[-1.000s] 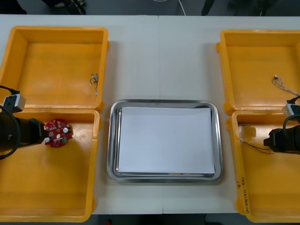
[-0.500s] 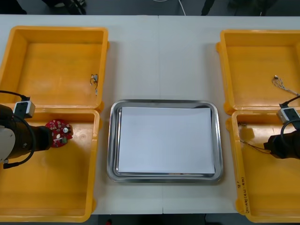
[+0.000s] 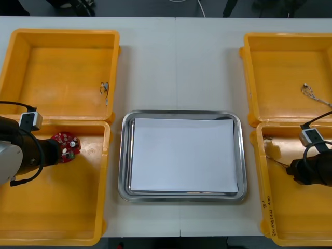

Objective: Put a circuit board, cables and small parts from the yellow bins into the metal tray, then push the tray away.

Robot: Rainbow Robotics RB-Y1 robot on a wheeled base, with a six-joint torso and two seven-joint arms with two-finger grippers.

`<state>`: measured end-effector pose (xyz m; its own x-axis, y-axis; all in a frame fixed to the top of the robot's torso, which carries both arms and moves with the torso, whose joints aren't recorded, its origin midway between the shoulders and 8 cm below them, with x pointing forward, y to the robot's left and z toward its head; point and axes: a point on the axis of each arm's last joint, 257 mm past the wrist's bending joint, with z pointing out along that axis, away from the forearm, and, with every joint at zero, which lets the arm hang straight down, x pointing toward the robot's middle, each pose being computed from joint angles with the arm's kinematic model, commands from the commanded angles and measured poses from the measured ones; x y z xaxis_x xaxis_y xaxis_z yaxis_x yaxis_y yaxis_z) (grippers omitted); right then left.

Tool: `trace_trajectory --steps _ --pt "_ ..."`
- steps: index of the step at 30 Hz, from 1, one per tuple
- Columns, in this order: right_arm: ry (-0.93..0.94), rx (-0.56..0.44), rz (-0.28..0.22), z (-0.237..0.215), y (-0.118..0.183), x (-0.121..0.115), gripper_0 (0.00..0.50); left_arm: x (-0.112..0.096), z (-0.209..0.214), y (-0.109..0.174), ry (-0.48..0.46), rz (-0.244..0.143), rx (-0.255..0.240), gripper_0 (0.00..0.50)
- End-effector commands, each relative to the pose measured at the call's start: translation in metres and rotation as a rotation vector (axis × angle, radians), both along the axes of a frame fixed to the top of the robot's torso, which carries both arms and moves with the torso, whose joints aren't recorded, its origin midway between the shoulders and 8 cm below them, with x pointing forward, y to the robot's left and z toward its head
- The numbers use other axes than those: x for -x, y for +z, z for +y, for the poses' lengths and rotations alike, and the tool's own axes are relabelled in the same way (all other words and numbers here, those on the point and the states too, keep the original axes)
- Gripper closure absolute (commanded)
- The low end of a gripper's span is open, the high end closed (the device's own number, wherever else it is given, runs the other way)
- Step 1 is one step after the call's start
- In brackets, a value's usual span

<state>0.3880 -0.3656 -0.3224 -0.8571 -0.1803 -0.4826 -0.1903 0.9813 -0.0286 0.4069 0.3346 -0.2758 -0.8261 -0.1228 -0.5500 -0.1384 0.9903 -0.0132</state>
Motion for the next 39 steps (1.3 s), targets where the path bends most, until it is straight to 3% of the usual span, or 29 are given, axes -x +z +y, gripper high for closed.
trace_trajectory --steps 1,6,7,10,16,17,19,20,21,26,34,39 --pt "0.036 0.041 0.009 -0.008 -0.002 0.007 0.000 0.003 -0.007 -0.016 -0.054 0.009 -0.018 0.000" --pt "0.032 0.038 0.010 -0.008 -0.002 0.007 0.000 0.004 -0.007 -0.020 -0.055 0.017 -0.014 0.000" --pt "0.032 0.036 0.007 -0.008 -0.001 0.006 0.051 0.003 -0.007 -0.021 -0.056 0.018 -0.016 0.000" --pt "0.032 0.036 0.004 -0.007 -0.001 0.005 0.278 0.003 -0.006 -0.023 -0.053 0.020 -0.014 0.000" --pt "0.032 0.035 -0.010 -0.007 0.001 0.002 0.393 0.003 -0.007 -0.023 -0.053 0.020 -0.013 0.000" --pt "0.030 0.032 -0.013 -0.007 0.001 0.002 0.412 0.003 -0.007 -0.023 -0.054 0.019 -0.013 0.049" --pt "0.029 0.035 -0.022 -0.008 0.003 0.000 0.431 0.003 -0.007 -0.023 -0.055 0.019 -0.011 0.367" --pt "0.028 0.032 -0.029 -0.007 0.004 -0.002 0.464 0.004 -0.009 -0.024 -0.057 0.022 -0.008 0.468" --pt "0.022 0.032 -0.034 -0.009 0.005 -0.003 0.474 0.004 -0.008 -0.024 -0.054 0.023 -0.006 0.500" --pt "-0.002 0.025 -0.051 -0.016 0.012 -0.007 0.500 0.005 -0.011 -0.025 -0.062 0.024 -0.005 0.500" --pt "-0.019 0.022 -0.075 -0.021 0.023 -0.015 0.500 0.005 -0.011 -0.025 -0.064 0.023 -0.006 0.500" --pt "-0.029 0.023 -0.065 -0.026 0.032 -0.015 0.500 0.004 -0.012 -0.019 -0.070 0.012 -0.008 0.500"
